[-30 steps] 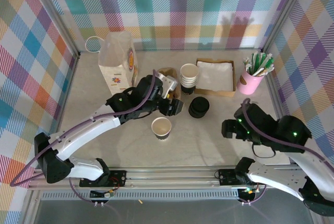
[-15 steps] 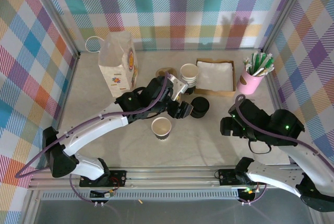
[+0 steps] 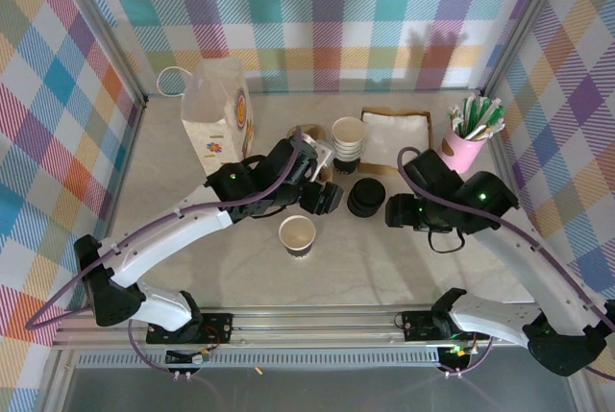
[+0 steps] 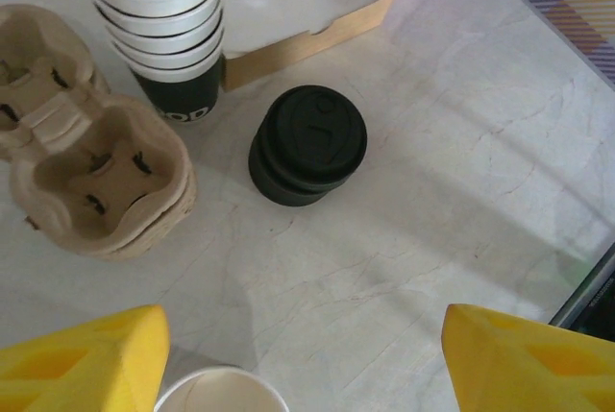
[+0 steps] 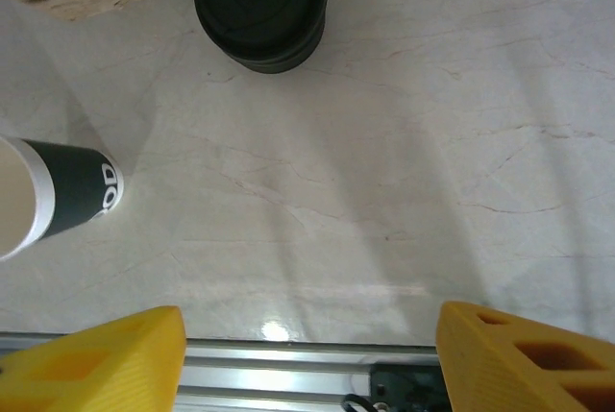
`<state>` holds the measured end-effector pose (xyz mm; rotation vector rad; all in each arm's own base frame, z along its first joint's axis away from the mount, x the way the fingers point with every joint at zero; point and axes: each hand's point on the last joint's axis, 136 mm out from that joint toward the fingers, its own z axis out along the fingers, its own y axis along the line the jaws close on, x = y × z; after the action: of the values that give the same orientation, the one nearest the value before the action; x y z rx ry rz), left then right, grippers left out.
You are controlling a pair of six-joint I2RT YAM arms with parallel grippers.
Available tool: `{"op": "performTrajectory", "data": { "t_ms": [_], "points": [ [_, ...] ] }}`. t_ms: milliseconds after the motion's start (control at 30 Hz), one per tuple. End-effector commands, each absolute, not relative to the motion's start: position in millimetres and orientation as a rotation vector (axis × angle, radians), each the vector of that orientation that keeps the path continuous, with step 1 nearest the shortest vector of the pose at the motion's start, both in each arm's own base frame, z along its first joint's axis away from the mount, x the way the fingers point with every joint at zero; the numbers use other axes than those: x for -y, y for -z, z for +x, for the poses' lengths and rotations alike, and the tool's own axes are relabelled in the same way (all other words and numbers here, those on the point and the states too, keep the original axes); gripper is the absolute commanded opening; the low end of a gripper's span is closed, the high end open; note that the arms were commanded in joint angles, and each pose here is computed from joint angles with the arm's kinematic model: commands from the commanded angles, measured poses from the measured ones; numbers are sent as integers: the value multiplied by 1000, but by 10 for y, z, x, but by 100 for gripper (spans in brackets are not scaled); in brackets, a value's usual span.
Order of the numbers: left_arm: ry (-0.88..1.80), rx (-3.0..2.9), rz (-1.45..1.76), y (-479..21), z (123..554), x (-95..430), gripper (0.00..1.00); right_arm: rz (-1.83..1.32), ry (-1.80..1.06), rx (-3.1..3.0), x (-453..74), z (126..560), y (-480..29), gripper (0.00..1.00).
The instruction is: Pack the takeout coffee
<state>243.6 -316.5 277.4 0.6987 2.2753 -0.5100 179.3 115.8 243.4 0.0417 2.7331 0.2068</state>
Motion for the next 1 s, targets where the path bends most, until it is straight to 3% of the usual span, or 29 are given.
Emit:
{"op": "performTrajectory", "data": {
  "t_ms": [0,167,533,967],
  "points": [
    [431,-2339,657,-2742,2379,2985,74,-30,-242,-2738,-1318,1954,-2359,76],
    [405,-2288,632,-2850,2382,2851,76,-1,-235,-2747,-1353,2157,-2295,79],
    [387,-2223,598,-2932,2334,2636,78,-87,-359,-2751,-1491,2455,-2176,73],
    [402,-2064,577,-3040,2265,2394,83,-517,-384,-2612,-1659,2604,-2232,83]
  ]
}}
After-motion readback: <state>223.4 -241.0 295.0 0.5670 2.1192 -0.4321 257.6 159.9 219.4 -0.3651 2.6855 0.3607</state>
